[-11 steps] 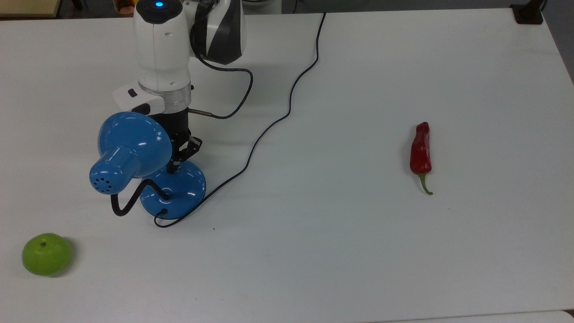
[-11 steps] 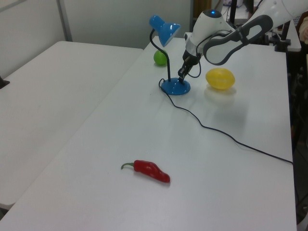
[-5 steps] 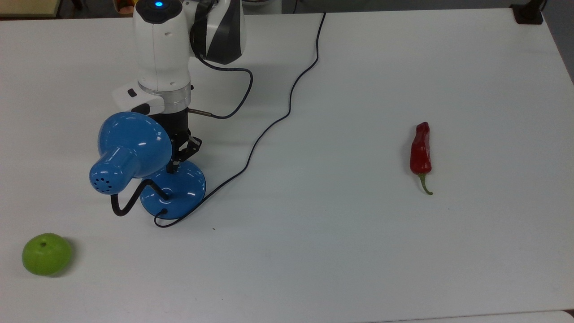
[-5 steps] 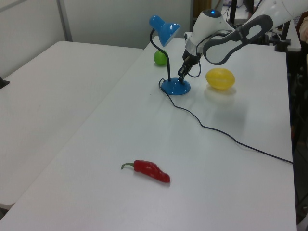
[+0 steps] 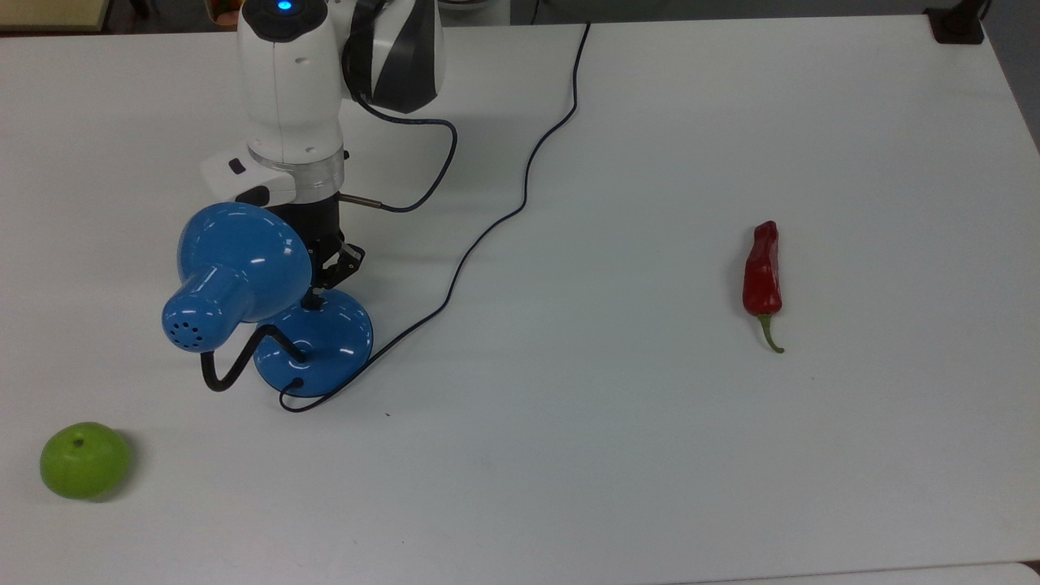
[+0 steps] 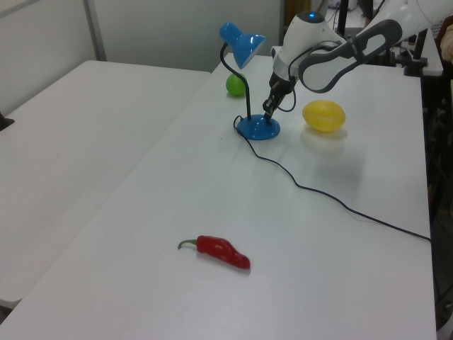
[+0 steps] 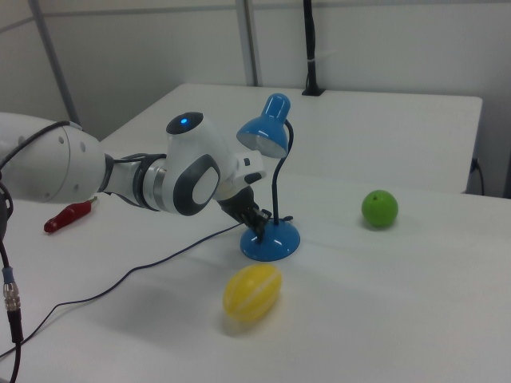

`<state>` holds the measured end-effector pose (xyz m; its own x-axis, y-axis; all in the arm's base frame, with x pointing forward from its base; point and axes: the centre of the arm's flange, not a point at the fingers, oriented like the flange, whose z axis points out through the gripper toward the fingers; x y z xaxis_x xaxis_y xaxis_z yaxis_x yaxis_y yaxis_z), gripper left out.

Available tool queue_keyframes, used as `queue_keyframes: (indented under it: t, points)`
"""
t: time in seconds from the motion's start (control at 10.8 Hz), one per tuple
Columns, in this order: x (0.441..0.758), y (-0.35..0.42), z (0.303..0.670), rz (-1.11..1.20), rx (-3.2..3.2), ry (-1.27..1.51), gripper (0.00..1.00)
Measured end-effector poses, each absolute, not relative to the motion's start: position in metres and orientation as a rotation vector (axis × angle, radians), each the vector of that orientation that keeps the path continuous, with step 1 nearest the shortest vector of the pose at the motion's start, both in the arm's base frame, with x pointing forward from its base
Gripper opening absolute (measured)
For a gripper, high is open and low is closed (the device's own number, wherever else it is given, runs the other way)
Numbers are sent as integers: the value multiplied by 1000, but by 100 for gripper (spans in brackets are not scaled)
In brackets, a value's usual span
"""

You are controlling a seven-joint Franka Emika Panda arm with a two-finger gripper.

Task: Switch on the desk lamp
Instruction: 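Press the switch on the blue lamp base with the gripper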

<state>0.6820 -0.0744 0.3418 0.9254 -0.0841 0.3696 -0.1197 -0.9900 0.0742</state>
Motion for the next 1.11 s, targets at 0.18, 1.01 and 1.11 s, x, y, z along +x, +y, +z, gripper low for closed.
queue_keyframes:
  t: [0.18,1.01,1.11]
  points:
    - [682,-75,341,561,2989,-160,1]
    - [681,-75,336,547,2992,-159,1]
    - [681,-75,336,547,2992,-159,1]
